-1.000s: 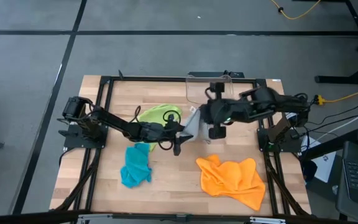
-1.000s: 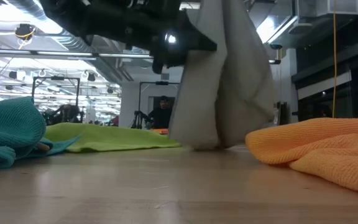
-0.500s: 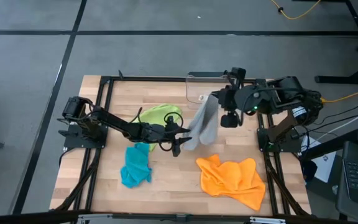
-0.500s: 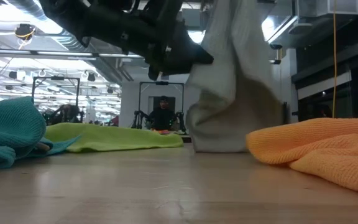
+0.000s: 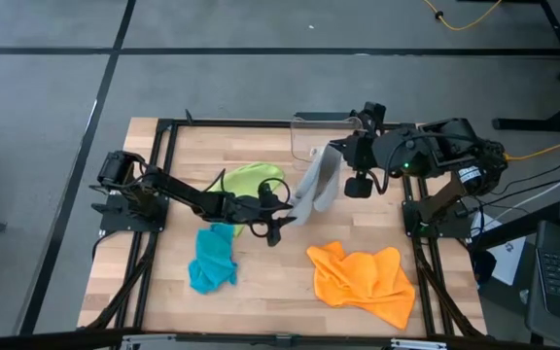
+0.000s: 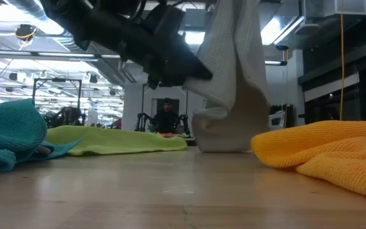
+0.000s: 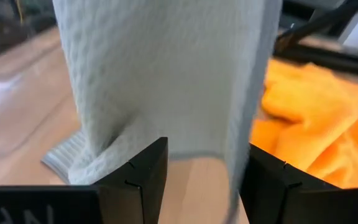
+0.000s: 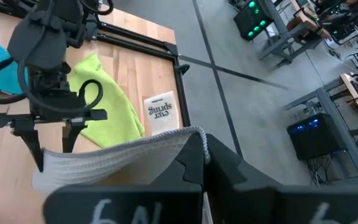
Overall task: Fold microfiber towels
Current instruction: Fold the gray microfiber into half
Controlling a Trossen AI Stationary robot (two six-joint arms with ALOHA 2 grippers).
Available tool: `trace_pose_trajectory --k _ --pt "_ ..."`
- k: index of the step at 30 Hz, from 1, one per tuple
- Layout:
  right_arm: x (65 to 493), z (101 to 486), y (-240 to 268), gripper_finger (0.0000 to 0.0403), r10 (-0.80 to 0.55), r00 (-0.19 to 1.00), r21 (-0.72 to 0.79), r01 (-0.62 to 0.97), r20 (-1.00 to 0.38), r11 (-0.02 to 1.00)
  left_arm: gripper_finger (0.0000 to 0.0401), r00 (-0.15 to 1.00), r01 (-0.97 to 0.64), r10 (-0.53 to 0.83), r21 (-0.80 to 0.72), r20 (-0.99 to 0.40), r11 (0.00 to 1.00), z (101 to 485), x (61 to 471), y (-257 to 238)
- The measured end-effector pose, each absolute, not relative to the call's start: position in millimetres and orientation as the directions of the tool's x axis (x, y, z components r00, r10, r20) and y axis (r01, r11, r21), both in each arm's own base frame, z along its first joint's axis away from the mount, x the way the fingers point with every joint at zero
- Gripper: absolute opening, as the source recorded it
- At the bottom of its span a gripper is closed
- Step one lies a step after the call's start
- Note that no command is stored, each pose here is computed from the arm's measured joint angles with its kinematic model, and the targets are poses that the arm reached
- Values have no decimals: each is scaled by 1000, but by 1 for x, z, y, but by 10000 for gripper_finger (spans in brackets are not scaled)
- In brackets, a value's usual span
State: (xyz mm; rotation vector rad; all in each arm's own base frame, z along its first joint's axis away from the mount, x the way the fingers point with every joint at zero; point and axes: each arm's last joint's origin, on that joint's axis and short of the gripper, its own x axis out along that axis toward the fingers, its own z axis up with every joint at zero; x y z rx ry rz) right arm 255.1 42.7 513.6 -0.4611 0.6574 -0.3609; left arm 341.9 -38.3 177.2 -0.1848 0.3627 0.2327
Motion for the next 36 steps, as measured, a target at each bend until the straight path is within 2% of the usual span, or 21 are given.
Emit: trace_pose_trajectory --k 4,19,22,36 --pt "255 514 43 3 -458 737 -514 175 -498 840 166 889 -275 194 -146 -414 950 173 340 -38" --pt "253 511 42 3 -459 718 -520 158 -523 839 166 891 -273 192 -147 -411 951 177 338 -39" --pt "253 511 42 3 -459 718 -520 158 -523 839 166 869 -277 192 -126 -456 953 175 334 -39" --pt "253 511 42 3 -460 718 -523 156 -523 838 166 858 -257 169 -120 -485 959 174 332 -41"
